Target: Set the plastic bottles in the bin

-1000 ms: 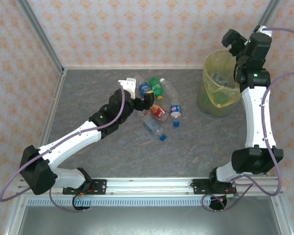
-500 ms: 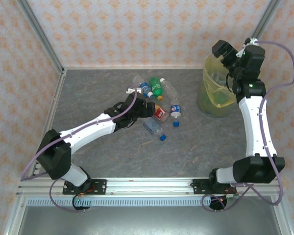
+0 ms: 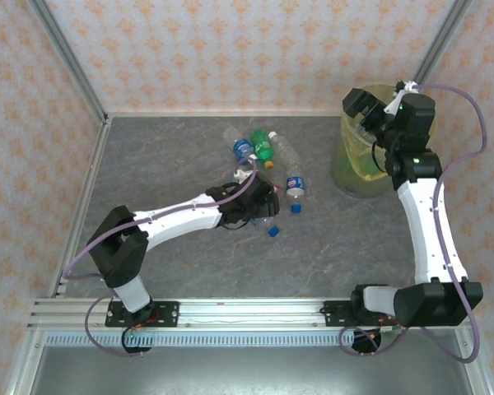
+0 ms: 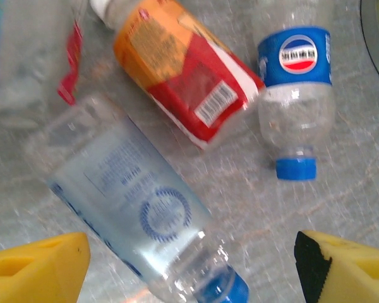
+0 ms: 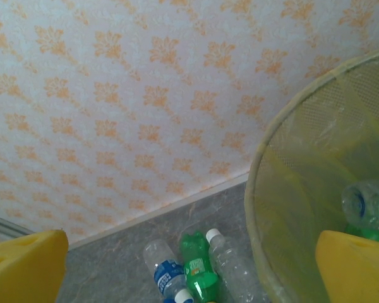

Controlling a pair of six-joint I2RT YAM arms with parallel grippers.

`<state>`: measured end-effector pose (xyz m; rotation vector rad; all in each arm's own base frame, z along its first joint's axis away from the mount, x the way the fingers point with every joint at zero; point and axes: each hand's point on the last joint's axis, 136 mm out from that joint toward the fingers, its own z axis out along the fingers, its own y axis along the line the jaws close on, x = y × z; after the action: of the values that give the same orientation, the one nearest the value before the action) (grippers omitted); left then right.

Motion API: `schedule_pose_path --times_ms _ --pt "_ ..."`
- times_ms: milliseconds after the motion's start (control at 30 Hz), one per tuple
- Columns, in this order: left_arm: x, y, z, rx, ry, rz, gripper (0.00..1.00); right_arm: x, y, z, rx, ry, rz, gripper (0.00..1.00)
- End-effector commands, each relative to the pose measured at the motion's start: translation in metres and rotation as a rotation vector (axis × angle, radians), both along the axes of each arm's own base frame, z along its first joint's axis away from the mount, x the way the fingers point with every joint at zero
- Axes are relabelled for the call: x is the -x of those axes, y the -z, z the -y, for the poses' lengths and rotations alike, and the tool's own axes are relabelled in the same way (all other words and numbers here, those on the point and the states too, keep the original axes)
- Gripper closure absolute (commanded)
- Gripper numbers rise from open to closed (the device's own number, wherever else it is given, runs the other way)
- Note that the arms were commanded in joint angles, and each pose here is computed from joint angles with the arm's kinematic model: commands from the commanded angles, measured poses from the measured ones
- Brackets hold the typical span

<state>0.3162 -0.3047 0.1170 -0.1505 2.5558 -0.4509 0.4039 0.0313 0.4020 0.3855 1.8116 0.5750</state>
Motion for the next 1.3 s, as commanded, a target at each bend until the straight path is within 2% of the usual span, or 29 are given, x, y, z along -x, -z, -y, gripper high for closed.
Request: schedule_pose_path --times_ms 0,167,200,400,767,800,1000,1167,1267 --pt "0.008 0.002 0.003 -0.004 -0.063 -0.042 0.14 0.013 -0.011 -0.010 -0.024 -0.043 0.036 0.00" --pt "0.026 0.011 0.011 -0.050 -0.095 -0.076 0.14 0.018 0.003 -0.025 -0.035 -0.076 0.004 0.00" --pt "0.030 0.012 0.014 -0.058 -0.099 -0.081 0.14 0.026 -0.003 -0.028 -0.041 -0.081 0.024 0.00" --pt "0.045 0.032 0.029 -0.072 -0.117 -0.134 0.15 0.041 0.021 -0.056 -0.027 -0.163 -0.011 0.00" --pt "0.033 0.044 0.040 -0.019 -0.242 -0.108 0.21 0.066 0.038 -0.089 -0.034 -0.306 -0.067 0.00" --pt "0.031 0.057 0.040 -0.041 -0.249 -0.117 0.22 0.066 0.041 -0.092 -0.038 -0.318 -0.082 0.00" --pt "0.022 0.073 0.027 -0.084 -0.293 -0.113 0.25 0.070 0.058 -0.102 -0.040 -0.387 -0.181 0.00" --pt "0.014 0.075 0.021 -0.090 -0.293 -0.091 0.34 0.074 0.084 -0.108 -0.038 -0.427 -0.298 0.00" --pt "0.014 0.081 0.013 -0.096 -0.299 -0.099 0.44 0.074 0.093 -0.109 -0.064 -0.420 -0.322 0.00"
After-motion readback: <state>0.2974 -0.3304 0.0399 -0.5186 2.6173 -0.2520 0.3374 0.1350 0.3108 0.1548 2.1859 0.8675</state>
